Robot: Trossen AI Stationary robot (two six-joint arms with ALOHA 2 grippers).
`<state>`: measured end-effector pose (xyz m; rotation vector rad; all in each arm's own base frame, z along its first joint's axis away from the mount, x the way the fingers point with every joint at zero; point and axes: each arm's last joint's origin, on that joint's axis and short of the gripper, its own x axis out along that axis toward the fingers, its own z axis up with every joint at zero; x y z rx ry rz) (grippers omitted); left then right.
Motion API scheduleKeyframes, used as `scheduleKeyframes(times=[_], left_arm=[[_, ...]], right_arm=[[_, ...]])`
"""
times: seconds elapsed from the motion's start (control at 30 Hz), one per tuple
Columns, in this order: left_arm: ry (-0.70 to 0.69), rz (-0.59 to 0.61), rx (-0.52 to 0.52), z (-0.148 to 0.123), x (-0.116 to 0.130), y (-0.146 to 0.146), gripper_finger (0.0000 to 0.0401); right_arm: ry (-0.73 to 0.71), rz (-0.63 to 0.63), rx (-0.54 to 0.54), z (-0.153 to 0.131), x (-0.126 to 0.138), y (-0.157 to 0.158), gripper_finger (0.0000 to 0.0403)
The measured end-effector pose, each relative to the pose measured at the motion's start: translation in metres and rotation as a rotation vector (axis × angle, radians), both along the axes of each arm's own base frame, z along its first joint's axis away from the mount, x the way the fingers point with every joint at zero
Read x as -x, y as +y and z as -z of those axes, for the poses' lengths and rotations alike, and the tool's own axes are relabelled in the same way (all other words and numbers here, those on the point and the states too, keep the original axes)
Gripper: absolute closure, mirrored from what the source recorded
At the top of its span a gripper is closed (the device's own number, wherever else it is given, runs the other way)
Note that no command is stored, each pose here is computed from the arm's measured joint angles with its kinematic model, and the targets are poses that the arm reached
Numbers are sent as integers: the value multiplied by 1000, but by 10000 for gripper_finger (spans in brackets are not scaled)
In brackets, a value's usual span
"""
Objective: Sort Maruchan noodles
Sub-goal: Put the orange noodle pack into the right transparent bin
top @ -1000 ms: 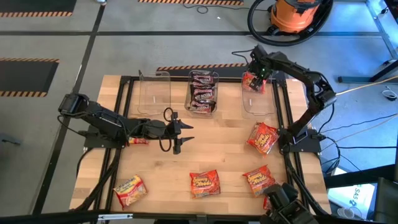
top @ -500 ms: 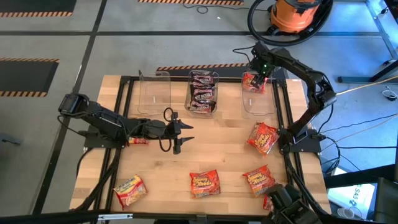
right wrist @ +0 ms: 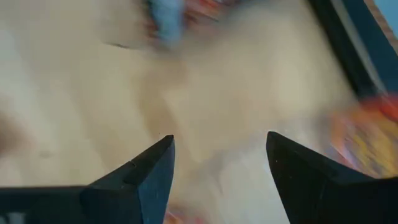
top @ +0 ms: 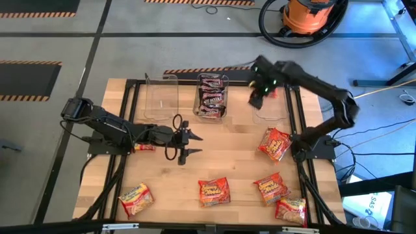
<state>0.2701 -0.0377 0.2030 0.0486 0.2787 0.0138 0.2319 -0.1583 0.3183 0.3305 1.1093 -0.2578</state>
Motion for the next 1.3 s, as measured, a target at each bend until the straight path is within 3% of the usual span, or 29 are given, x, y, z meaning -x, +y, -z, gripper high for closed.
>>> scheduleKeyframes(times=[0.27, 0.5, 0.83, 0.97, 1.17, 1.3], left_arm=[[68, 54, 82, 10, 1, -15, 192], [139, 73, 150, 20, 6, -35, 192], [202, 84, 249, 51, 3, -69, 192], [182, 152, 310, 63, -1, -84, 192], [158, 296, 402, 74, -4, -104, 192], [164, 282, 385, 83, -16, -119, 192]], right_arm=[[-190, -283, 4, 36, -46, 96, 171], [-369, -508, 36, 82, -65, 171, 171], [-376, -540, -116, 119, -51, 240, 171], [-353, -545, -104, 131, -48, 266, 171], [-428, -626, -139, 149, -54, 304, 171], [-482, -658, -151, 165, -60, 322, 171]])
